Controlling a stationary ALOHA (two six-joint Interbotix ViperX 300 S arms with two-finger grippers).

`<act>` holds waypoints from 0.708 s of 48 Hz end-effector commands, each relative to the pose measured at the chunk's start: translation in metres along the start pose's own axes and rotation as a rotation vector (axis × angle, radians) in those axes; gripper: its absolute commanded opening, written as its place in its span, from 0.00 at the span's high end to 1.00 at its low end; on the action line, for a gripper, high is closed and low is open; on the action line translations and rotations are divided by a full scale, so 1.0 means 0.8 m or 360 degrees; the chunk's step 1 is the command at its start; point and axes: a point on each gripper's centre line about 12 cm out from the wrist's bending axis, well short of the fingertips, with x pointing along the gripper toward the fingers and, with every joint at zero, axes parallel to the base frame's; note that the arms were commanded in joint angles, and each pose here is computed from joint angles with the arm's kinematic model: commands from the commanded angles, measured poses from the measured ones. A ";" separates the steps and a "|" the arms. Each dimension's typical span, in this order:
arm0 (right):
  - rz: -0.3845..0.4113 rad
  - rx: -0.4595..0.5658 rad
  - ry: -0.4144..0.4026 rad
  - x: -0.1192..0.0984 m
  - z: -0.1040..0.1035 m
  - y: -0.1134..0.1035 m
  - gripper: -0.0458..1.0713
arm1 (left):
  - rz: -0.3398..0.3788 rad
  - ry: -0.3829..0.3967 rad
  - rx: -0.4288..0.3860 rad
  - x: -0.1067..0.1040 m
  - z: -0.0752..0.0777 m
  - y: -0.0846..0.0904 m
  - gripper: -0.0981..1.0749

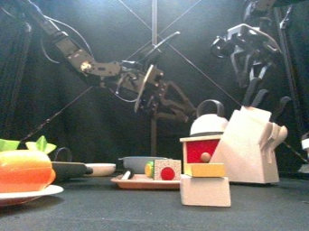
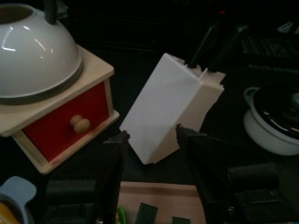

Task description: Place cleaver back in holder

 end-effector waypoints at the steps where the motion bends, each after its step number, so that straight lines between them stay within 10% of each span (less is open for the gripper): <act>1: 0.0170 -0.0035 -0.0203 0.002 0.005 -0.002 0.24 | -0.0023 -0.0106 -0.0019 -0.023 0.033 -0.010 0.20; 16: 0.0392 -0.0168 -0.0535 0.001 0.000 -0.016 0.24 | 0.0073 0.0121 -0.0307 -0.065 0.009 -0.005 0.20; 34: 0.0473 -0.0264 -0.0617 0.025 -0.009 -0.018 0.24 | 0.0176 0.0497 -0.0607 -0.084 -0.026 0.016 0.20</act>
